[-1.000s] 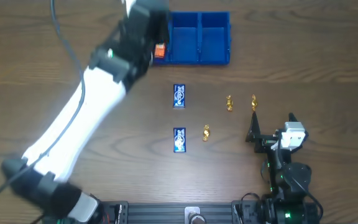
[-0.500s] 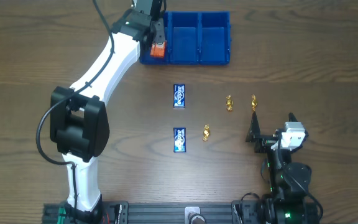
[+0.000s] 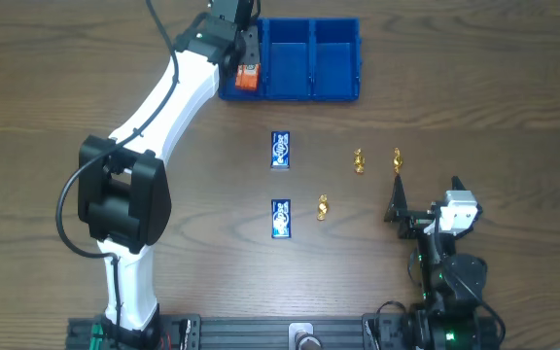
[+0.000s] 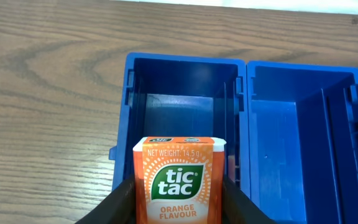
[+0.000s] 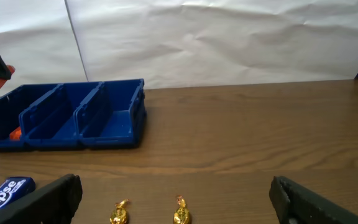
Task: Sort Candies Into Trays
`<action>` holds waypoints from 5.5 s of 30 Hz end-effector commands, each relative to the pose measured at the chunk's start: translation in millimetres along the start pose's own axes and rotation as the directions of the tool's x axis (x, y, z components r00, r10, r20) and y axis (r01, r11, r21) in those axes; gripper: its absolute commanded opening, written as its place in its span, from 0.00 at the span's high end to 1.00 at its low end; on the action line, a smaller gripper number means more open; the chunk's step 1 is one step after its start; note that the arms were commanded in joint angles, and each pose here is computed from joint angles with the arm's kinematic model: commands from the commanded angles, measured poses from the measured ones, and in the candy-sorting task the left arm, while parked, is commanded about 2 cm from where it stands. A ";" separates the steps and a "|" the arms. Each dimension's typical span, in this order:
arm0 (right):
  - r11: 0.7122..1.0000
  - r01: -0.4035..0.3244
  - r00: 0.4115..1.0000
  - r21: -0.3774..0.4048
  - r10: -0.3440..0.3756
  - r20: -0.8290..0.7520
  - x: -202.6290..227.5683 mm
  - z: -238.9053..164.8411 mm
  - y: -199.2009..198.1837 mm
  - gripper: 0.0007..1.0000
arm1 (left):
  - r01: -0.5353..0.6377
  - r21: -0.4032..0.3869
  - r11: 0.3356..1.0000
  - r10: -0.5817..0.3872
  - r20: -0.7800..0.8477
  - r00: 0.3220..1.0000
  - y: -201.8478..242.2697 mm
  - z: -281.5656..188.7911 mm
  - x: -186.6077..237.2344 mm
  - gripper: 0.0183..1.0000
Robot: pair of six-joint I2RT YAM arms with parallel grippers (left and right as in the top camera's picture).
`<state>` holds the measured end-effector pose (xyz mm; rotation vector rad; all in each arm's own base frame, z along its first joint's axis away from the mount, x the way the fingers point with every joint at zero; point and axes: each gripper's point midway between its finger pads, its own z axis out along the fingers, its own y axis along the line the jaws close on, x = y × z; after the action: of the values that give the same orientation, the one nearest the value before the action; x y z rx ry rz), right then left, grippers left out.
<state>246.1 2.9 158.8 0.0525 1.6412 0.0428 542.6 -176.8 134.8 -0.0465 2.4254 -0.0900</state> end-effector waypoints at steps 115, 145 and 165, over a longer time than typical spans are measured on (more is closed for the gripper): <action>0.712 -0.321 0.920 -0.624 0.079 -0.384 -101.6 11.5 140.0 0.00 | -0.113 0.019 0.993 0.075 0.645 0.760 162.0 -206.7 214.9 0.00; 0.960 -0.031 0.120 -0.278 -0.272 -0.955 155.1 2.8 244.3 0.00 | -0.113 0.019 0.993 0.075 0.645 0.760 162.0 -206.8 214.8 0.00; 0.994 0.050 0.092 -0.094 -0.098 -0.991 169.2 -13.6 238.6 0.00 | -0.113 0.019 0.993 0.075 0.645 0.760 162.0 -206.8 214.8 0.00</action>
<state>222.7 250.5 10.7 -0.2057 3.1139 0.0713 244.0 -16.1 154.2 0.0539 1.6750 -0.0791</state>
